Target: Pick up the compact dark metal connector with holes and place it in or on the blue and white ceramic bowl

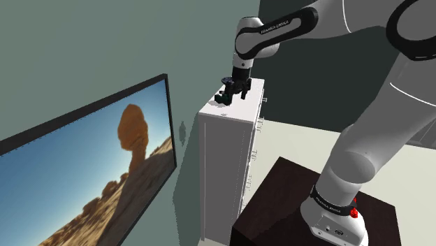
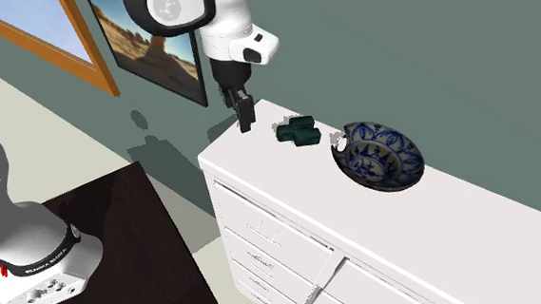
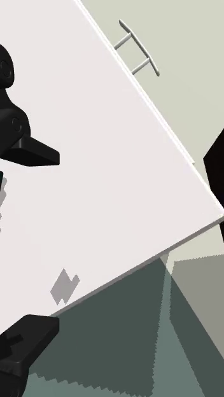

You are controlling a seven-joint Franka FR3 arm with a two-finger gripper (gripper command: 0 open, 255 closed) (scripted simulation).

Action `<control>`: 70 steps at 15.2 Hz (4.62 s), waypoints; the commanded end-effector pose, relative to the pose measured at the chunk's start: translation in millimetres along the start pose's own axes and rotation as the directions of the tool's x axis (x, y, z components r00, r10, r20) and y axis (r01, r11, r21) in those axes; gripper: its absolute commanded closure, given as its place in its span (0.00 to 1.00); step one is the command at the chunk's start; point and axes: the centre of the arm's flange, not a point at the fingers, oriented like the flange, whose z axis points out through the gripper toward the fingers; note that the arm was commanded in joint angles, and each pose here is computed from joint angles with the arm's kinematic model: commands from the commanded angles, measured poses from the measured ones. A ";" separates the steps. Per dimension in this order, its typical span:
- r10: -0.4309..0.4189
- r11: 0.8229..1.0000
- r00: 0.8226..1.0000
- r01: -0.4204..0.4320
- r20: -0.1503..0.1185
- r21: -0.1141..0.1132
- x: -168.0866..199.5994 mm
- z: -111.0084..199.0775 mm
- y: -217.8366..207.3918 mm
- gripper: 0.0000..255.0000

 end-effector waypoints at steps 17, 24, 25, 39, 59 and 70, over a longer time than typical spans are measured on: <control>0.041 0.999 0.995 -0.043 -0.085 -0.017 94.8 62.6 55.3 0.00; 0.041 0.999 0.995 -0.043 -0.085 -0.017 94.8 62.6 55.3 0.00; 0.041 0.999 0.995 -0.043 -0.085 -0.017 94.8 62.6 55.3 1.00; 0.041 0.999 0.995 -0.043 -0.085 -0.017 96.1 36.3 54.6 1.00; 0.041 0.999 0.995 -0.043 -0.085 -0.017 101.3 -69.2 51.8 1.00; 0.041 0.999 0.995 -0.043 -0.085 -0.017 142.1 -80.8 134.4 1.00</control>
